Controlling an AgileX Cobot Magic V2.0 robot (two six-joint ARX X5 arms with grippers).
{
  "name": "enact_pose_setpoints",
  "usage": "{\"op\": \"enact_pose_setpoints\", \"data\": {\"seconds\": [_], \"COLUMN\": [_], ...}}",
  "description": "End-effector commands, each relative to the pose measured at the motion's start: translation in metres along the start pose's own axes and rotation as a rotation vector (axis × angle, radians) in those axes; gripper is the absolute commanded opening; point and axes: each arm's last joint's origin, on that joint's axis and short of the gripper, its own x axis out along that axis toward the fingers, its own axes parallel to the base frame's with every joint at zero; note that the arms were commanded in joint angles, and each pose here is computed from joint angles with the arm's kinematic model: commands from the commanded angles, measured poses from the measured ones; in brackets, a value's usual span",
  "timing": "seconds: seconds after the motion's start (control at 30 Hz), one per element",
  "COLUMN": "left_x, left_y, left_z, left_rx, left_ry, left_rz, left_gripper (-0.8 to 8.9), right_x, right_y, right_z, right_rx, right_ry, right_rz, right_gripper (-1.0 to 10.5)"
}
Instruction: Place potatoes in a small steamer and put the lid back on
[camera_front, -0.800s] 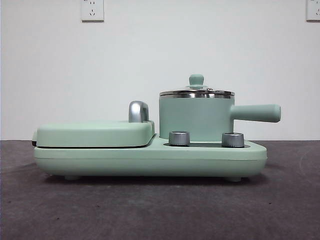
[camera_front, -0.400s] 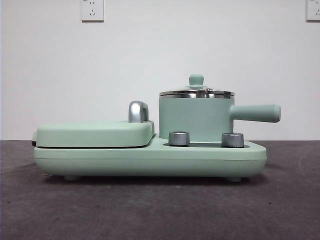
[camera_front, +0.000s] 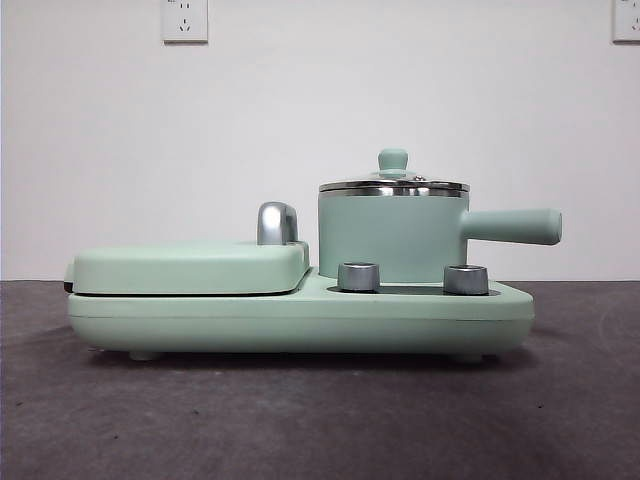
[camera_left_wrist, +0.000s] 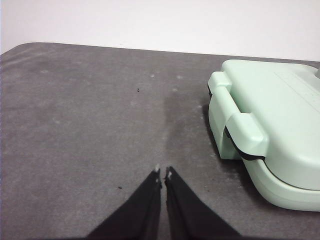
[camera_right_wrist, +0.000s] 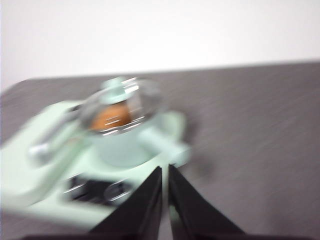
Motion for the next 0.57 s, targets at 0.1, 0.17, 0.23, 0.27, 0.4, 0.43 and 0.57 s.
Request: {"op": "enact_pose_setpoints", "data": {"seconds": [0.1,0.17,0.23,0.27,0.4,0.43,0.57], "left_x": [0.002,0.002,0.002,0.002,0.002,0.002,0.002], "left_y": [0.001,0.001,0.001,0.001,0.001,0.001,0.001], "left_z": [-0.007,-0.007,-0.007,-0.007,-0.007,-0.007,-0.007], "left_rx": [0.001,0.001,0.001,0.001,0.001,0.001,0.001], "left_ry": [0.023,0.023,0.023,0.023,0.023,0.023,0.023], "left_rz": [0.007,0.007,0.007,0.007,0.007,0.007,0.007], "left_gripper": [0.19,0.19,0.19,0.19,0.19,0.19,0.19], "right_x": [0.025,0.031,0.035,0.037,0.041,0.041,0.041], "right_y": [-0.023,-0.031,-0.037,-0.039,-0.046,-0.046,-0.048], "right_z": [-0.044,-0.063,-0.081,-0.089,-0.113,-0.118,-0.127], "right_rx": [-0.105,-0.102,-0.097,-0.095,-0.087,-0.087,-0.077], "right_ry": [-0.127,-0.136,-0.134,-0.130,-0.119,-0.118,-0.070], "right_rz": [-0.150,-0.221,-0.272,-0.292,-0.355,-0.355,-0.379], "right_gripper": [0.2,0.2,0.2,0.2,0.2,0.2,0.2]}}
